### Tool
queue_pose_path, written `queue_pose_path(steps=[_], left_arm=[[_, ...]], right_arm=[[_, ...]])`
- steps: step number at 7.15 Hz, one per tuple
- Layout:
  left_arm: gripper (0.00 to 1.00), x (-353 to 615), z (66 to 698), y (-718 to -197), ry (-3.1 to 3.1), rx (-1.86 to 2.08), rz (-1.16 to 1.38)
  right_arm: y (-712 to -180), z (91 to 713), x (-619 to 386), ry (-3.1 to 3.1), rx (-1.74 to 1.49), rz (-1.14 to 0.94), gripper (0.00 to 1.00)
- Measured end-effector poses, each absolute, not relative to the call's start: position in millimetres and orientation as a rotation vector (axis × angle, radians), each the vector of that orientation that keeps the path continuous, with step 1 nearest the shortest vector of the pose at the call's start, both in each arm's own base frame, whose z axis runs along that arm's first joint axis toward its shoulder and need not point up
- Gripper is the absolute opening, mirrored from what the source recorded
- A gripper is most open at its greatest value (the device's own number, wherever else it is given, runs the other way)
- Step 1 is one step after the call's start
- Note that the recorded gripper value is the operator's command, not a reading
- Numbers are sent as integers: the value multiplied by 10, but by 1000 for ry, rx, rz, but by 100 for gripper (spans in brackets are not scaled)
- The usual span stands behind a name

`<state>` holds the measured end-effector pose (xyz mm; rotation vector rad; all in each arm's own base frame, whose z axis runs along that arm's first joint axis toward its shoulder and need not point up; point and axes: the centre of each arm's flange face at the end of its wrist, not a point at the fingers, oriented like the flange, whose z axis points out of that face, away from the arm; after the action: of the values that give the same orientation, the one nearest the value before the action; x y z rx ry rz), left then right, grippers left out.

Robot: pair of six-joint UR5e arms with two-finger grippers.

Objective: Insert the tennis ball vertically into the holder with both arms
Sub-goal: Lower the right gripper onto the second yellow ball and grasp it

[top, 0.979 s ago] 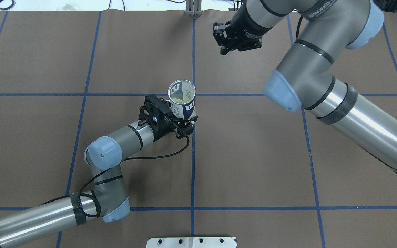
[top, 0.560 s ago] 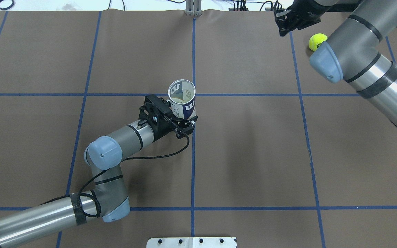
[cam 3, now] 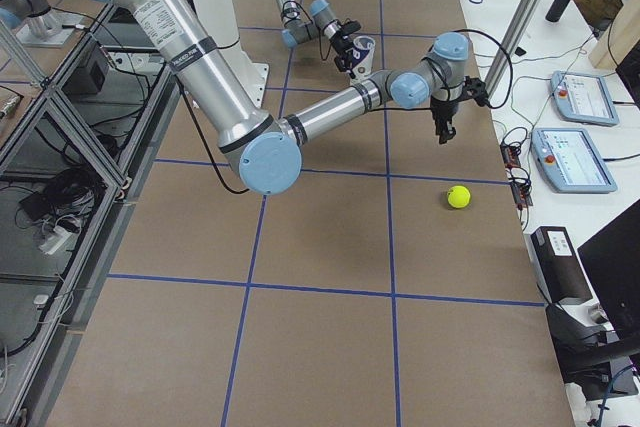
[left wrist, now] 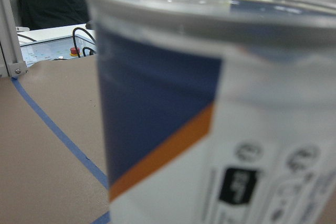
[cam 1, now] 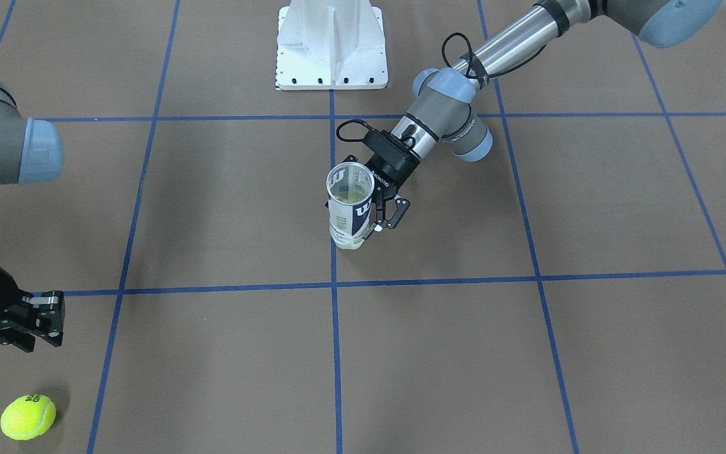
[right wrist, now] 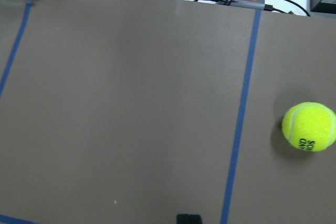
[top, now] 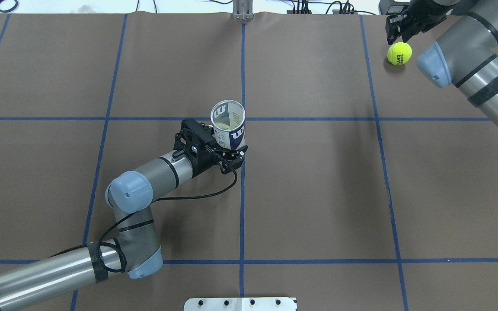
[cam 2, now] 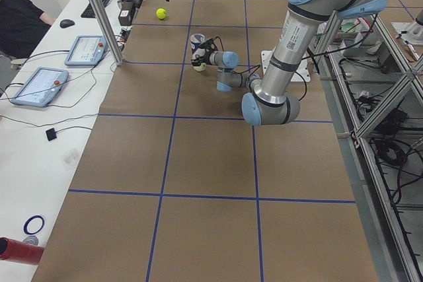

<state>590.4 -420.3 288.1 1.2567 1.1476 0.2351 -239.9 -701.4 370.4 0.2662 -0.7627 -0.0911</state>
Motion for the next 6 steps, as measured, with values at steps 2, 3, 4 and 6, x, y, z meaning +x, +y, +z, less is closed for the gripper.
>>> queue_pose_path(steps=[2, 3, 4, 6], left_arm=[[99, 5901, 2881, -4204, 1148, 1257, 235], [99, 5901, 2887, -4205, 1146, 1257, 235], [99, 5897, 2889, -4211, 1145, 1257, 235], [99, 5890, 2890, -4213, 1144, 1257, 236]], right_arm=[[-7190, 4271, -2461, -761, 269, -89, 100], [-7237, 4477, -2470, -758, 269, -87, 100], [-7282, 4620, -2476, -742, 269, -83, 100], [-7422, 4981, -2514, -706, 287, -74, 100]])
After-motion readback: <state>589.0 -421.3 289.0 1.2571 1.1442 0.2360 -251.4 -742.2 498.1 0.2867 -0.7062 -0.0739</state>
